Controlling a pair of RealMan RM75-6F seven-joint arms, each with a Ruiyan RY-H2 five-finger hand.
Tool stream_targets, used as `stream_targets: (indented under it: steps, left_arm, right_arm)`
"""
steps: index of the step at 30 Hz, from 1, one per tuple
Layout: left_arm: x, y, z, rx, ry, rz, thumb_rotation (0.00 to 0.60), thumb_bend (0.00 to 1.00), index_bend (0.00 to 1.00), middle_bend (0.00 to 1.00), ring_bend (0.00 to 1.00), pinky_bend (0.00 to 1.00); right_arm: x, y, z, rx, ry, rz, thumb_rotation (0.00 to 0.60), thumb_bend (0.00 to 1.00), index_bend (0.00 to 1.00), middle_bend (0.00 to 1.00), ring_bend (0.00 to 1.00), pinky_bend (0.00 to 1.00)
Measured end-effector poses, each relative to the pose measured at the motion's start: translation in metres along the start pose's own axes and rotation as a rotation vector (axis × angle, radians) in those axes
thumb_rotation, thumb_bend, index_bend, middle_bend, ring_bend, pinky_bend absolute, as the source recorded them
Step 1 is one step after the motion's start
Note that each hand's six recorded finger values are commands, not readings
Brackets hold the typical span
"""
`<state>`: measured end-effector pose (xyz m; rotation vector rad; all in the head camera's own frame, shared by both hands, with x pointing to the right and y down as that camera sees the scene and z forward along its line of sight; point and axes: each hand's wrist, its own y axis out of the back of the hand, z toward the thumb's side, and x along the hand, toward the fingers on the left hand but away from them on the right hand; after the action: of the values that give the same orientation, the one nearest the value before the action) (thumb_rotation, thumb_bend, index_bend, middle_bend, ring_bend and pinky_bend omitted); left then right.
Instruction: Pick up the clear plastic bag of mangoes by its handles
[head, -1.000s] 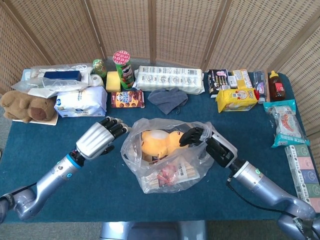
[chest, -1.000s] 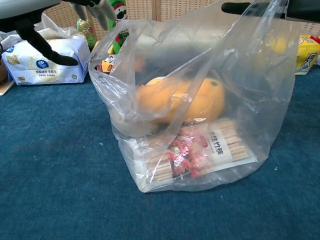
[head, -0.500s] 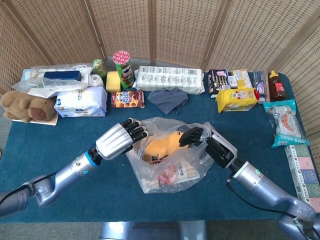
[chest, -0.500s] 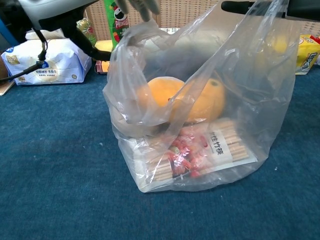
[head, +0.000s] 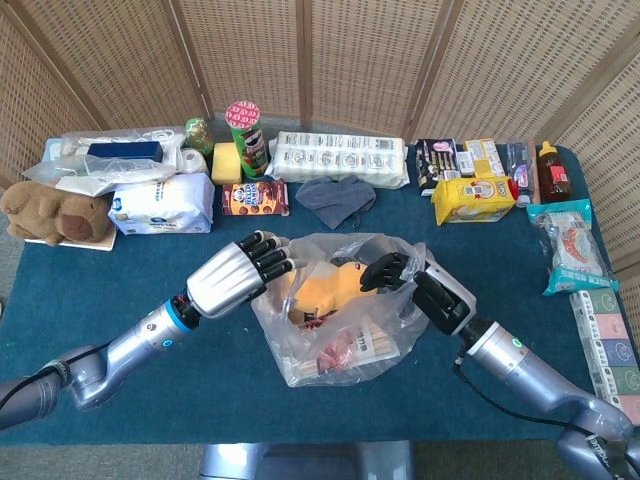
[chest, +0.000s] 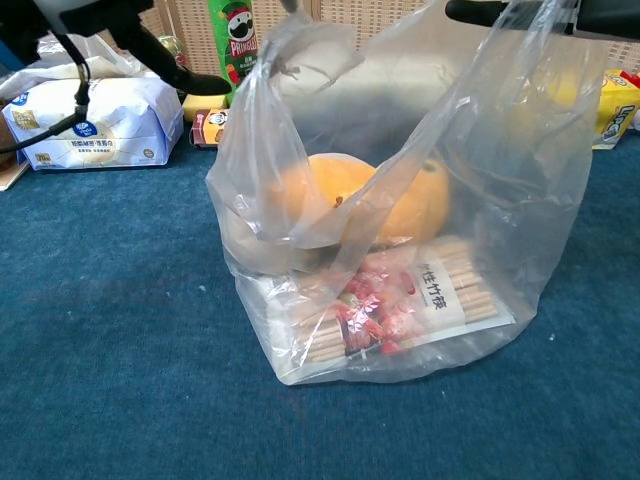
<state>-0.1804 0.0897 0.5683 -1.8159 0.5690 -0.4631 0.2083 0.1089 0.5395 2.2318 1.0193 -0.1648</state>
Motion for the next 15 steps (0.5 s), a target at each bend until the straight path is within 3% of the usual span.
stream_targets:
  steps: [9,15]
  left_arm:
    - [-0.019,0.005,-0.021,0.05,0.066,-0.003,0.6,0.21,0.21,0.26,0.19,0.27]
    - [-0.024,0.001,-0.023,0.026,0.071,-0.033,0.6,0.21,0.21,0.25,0.17,0.26]
  right_arm:
    - [-0.002,0.002,-0.002,-0.008,-0.004,-0.005,0.246,0.2,0.38,0.37,0.32,0.27]
    - [-0.002,0.004,-0.002,-0.013,-0.003,-0.011,0.245,0.2,0.38,0.37,0.32,0.27]
